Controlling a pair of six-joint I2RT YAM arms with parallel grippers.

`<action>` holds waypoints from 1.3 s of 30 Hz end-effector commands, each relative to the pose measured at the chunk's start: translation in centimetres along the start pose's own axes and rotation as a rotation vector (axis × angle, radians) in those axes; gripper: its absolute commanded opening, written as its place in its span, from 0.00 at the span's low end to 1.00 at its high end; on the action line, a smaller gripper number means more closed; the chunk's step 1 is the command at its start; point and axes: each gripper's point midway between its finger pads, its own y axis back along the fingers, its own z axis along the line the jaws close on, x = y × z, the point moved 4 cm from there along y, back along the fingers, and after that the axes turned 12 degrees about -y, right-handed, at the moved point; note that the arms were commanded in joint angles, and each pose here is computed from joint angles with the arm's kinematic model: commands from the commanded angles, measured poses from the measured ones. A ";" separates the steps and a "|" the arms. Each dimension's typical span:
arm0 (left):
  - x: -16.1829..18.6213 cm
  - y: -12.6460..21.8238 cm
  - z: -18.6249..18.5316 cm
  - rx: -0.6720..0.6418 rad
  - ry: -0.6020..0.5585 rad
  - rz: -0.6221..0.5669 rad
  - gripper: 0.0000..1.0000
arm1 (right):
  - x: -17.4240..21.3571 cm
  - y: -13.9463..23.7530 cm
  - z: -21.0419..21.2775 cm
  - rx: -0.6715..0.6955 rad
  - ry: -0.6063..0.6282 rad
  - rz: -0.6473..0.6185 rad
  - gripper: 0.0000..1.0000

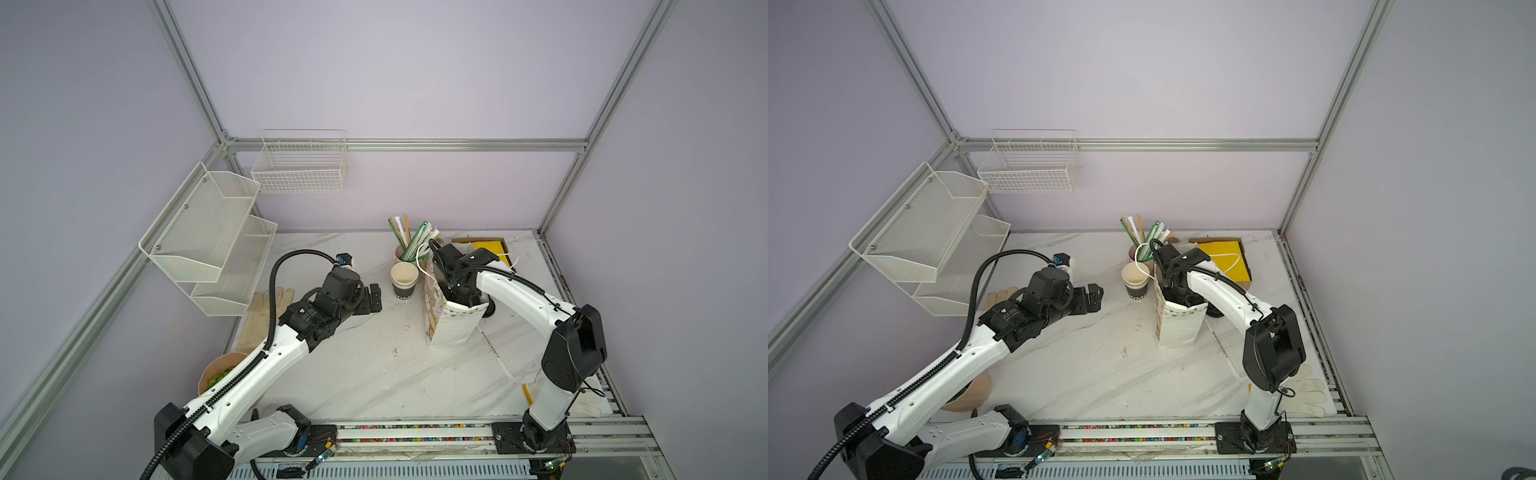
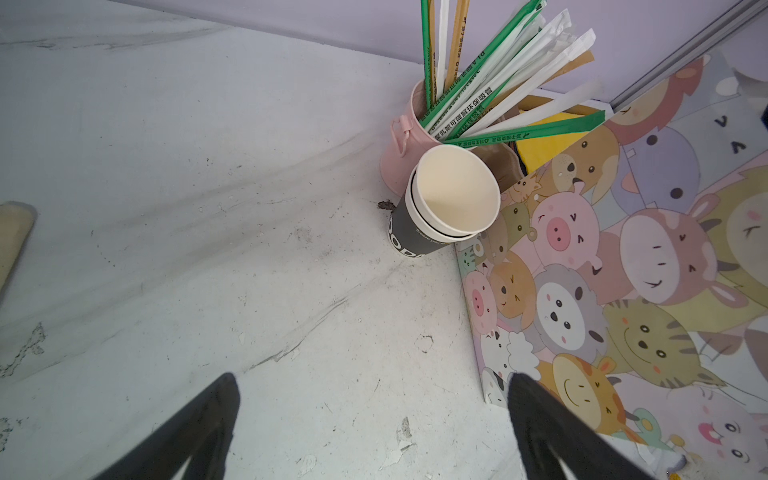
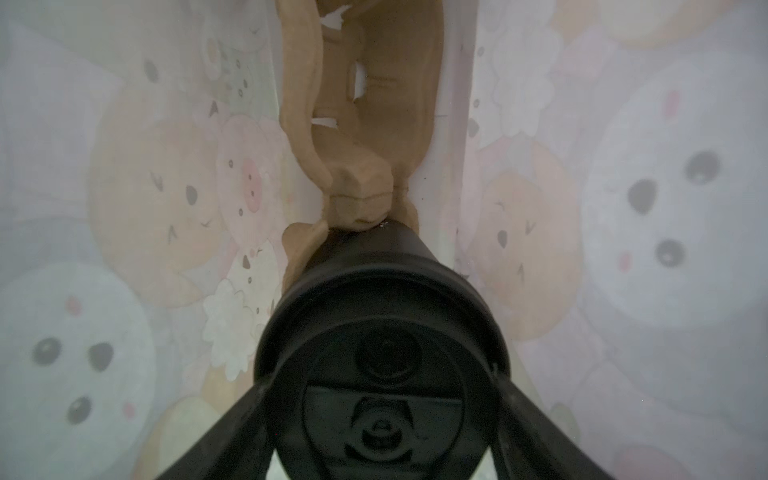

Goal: Pack the takeout coffee
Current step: 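Open the right gripper and release the cup inside the bag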

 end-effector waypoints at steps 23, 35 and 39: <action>-2.8 1.3 -0.5 0.024 0.011 -0.089 1.00 | -0.9 1.7 0.2 0.027 -0.020 -0.039 0.96; -2.8 1.3 -0.5 0.026 0.011 -0.087 1.00 | -1.9 3.3 0.0 0.035 -0.028 -0.099 0.97; -2.7 1.3 -0.5 0.027 0.010 -0.085 1.00 | -2.5 4.2 0.1 0.025 -0.032 -0.124 0.97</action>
